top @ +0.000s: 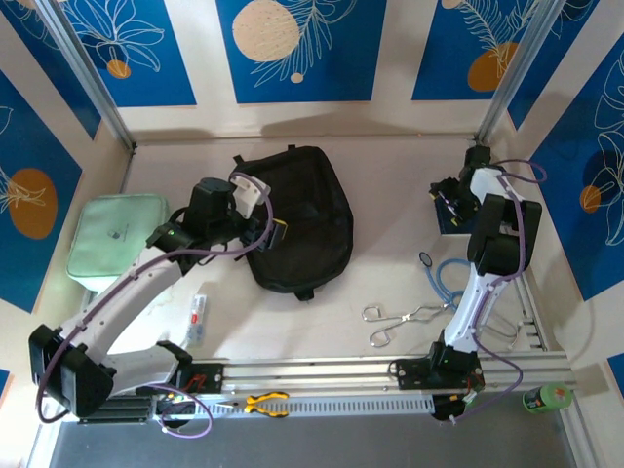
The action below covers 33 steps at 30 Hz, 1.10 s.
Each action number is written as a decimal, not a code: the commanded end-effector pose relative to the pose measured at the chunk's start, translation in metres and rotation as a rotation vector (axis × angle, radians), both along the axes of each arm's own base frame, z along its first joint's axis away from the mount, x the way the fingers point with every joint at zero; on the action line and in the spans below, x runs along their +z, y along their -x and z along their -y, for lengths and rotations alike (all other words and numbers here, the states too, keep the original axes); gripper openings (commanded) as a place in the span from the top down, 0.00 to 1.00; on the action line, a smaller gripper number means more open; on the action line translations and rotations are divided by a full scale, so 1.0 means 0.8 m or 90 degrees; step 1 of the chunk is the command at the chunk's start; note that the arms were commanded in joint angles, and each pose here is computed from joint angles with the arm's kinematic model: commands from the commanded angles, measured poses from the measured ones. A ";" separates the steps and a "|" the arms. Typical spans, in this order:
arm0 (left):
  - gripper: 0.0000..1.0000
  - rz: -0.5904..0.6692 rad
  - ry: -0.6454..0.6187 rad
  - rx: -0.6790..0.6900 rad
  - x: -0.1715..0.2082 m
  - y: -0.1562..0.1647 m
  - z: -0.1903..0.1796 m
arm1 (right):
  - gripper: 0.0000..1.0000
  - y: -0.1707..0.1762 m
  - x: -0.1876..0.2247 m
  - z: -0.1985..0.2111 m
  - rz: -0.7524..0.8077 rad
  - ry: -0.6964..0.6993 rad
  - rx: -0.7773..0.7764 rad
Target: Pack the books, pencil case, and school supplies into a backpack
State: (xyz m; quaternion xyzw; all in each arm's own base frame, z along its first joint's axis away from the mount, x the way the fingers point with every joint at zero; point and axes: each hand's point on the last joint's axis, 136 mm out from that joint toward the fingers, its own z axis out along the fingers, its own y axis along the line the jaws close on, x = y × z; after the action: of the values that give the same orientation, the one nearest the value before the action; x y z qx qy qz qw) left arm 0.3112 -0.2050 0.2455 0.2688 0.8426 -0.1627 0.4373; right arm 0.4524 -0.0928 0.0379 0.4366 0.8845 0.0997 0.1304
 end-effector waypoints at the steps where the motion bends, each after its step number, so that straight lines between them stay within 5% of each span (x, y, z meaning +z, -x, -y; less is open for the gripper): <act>1: 0.00 -0.009 0.019 0.029 -0.003 -0.017 0.002 | 0.19 0.004 -0.014 -0.014 -0.023 -0.049 0.015; 8: 0.00 -0.053 0.065 0.006 -0.010 -0.033 0.033 | 0.22 0.006 -0.020 -0.058 -0.013 -0.101 0.039; 17: 0.00 -0.091 0.126 -0.048 -0.007 -0.042 0.080 | 0.25 0.010 -0.009 -0.174 0.007 -0.176 0.124; 24: 0.00 -0.108 0.128 -0.074 -0.016 -0.043 0.106 | 0.26 0.053 -0.010 -0.262 -0.004 -0.206 0.131; 33: 0.00 -0.115 0.129 -0.090 -0.018 -0.042 0.116 | 0.28 0.081 0.022 -0.300 0.018 -0.193 0.170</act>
State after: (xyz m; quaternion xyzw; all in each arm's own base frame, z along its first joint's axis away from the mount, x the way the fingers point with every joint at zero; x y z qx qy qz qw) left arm 0.3423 -0.2851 0.2144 0.2595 0.8514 -0.2760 0.3627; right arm 0.3916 0.1514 0.0449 0.3238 0.9073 0.2598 0.0668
